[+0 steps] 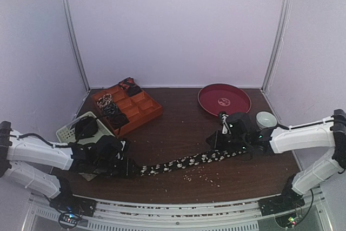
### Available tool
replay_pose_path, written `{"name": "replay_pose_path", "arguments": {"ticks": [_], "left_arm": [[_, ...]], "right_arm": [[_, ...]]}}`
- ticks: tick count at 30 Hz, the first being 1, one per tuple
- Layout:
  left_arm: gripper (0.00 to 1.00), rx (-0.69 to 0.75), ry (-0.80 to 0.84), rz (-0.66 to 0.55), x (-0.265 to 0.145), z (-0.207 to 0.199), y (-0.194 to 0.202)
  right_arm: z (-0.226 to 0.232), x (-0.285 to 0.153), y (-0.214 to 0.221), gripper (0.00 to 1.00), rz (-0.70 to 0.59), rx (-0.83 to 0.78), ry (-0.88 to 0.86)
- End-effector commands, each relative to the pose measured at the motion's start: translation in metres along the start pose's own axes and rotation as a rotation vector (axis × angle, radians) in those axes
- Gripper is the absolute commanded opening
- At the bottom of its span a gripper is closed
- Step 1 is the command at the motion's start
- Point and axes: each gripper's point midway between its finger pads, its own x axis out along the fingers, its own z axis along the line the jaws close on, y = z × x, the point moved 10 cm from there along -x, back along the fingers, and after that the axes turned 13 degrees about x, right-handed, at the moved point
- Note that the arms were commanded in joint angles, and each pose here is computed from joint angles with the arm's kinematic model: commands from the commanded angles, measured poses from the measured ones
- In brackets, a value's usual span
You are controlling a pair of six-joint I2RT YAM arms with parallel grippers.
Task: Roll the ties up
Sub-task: Fold the tie at the center of the board.
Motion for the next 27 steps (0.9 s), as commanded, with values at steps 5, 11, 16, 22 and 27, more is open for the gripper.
{"name": "replay_pose_path", "arguments": {"ticks": [5,11,16,22,27], "left_arm": [[0.40,-0.053,0.095,-0.085,0.004,-0.005,-0.008],[0.35,-0.062,0.082,-0.052,0.015,-0.003,-0.003],[0.34,-0.075,0.038,-0.037,0.018,0.001,-0.001],[0.33,-0.062,0.048,-0.038,0.023,-0.003,-0.005],[0.37,-0.046,0.129,-0.045,0.024,-0.012,-0.011]], "right_arm": [[0.092,0.062,0.074,0.00,0.257,-0.102,-0.254],[0.120,0.099,0.115,0.00,0.383,-0.152,-0.291],[0.116,0.120,0.132,0.00,0.444,-0.148,-0.268],[0.101,0.136,0.141,0.00,0.463,-0.166,-0.169],[0.089,0.138,0.145,0.00,0.468,-0.161,-0.124]]}}
